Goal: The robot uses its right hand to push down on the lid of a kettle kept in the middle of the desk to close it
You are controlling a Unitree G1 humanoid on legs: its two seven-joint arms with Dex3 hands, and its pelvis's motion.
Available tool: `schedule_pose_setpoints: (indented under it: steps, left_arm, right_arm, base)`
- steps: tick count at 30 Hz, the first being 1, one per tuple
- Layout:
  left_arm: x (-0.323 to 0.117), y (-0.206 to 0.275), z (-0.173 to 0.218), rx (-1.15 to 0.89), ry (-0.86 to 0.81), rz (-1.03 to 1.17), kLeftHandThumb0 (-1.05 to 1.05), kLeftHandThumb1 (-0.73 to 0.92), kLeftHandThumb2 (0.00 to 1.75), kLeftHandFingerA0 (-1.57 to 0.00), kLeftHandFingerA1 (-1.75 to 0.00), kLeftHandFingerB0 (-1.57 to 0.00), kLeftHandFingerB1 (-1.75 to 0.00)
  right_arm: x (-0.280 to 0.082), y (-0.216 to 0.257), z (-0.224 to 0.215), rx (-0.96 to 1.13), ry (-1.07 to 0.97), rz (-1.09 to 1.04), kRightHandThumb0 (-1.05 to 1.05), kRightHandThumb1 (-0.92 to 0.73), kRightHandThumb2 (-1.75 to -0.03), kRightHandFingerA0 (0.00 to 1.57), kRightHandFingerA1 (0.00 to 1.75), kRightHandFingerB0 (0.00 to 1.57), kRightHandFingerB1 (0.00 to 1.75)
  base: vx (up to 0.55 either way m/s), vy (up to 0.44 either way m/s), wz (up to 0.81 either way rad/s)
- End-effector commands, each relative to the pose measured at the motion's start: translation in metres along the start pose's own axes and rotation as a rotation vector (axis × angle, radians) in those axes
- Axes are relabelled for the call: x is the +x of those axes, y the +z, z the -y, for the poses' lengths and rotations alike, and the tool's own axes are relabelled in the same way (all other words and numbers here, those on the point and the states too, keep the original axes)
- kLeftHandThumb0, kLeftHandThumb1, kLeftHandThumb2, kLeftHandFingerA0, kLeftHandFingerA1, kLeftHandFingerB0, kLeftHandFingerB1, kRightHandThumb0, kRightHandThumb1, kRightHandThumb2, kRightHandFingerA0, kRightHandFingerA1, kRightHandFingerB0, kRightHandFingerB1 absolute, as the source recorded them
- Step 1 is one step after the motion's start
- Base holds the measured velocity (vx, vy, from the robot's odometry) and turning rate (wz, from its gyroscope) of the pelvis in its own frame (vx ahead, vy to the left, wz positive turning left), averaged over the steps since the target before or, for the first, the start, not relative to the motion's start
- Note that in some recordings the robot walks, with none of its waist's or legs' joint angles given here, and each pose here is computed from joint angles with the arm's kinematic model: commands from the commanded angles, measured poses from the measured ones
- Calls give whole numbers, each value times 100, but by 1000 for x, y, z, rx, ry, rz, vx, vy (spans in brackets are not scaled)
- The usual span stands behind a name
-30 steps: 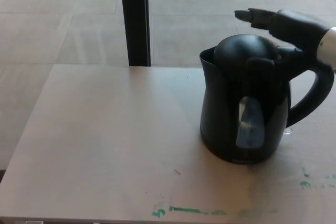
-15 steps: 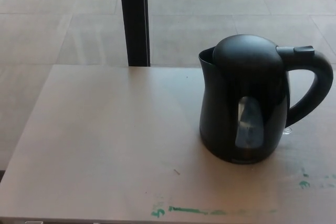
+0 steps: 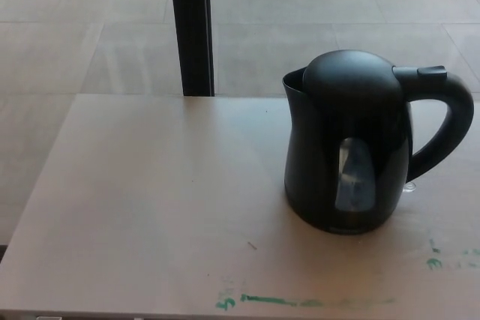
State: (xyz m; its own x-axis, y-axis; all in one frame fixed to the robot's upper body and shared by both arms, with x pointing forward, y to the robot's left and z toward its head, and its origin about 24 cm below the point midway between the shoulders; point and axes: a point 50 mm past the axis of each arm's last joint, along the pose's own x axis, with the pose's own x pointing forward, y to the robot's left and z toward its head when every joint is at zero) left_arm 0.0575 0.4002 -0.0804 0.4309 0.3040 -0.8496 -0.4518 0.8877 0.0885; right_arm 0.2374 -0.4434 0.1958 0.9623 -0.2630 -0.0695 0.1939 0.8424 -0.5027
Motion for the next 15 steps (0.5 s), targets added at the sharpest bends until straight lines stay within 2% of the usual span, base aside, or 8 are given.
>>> schedule_pose_setpoints:
  steps: [1,2,3,5,6,8,10,15]
  left_arm:
    - [-2,-2,-2,14,2,2,-68,68,60,-49,-51,-38,-36]
    - [-1,-1,-2,4,3,6,-67,66,60,-51,-52,-38,-37]
    - [-1,-1,-1,-15,-2,10,-68,64,60,-51,-53,-36,-36]
    - [-1,3,-1,-10,-2,21,-72,53,91,-48,-62,-29,-47]
    - [-1,3,-1,16,-12,24,-68,67,60,-51,-53,-37,-35]
    - [-1,8,-1,24,-14,29,-68,67,61,-51,-53,-38,-36]
    - [-1,6,-2,-13,-12,30,-67,65,60,-51,-54,-34,-36]
    - [-3,8,-4,-10,-9,33,-70,53,91,-48,-63,-32,-49]
  right_arm:
    - [-96,-135,3,491,-298,-124,-40,-36,-101,5,57,0,51]
    - [-100,-142,0,520,-331,-132,-91,-75,-63,2,66,14,42]
    - [-113,-157,-7,559,-387,-153,-98,-57,-94,8,67,9,49]
    - [-130,-174,-20,595,-461,-182,-100,-60,-85,6,67,10,48]
    - [-136,-182,-22,623,-485,-210,-41,-32,-100,4,57,0,52]
    - [-146,-192,-31,681,-551,-213,-97,-63,-83,7,67,9,48]
    - [-153,-198,-35,710,-563,-224,-41,-34,-101,5,58,0,52]
    - [-175,-217,-51,730,-611,-341,-92,-80,-65,8,72,8,44]
  base:
    - [0,0,0]
    - [0,0,0]
    - [0,0,0]
    - [0,0,0]
    - [0,0,0]
    - [0,0,0]
    - [0,0,0]
    - [0,0,0]
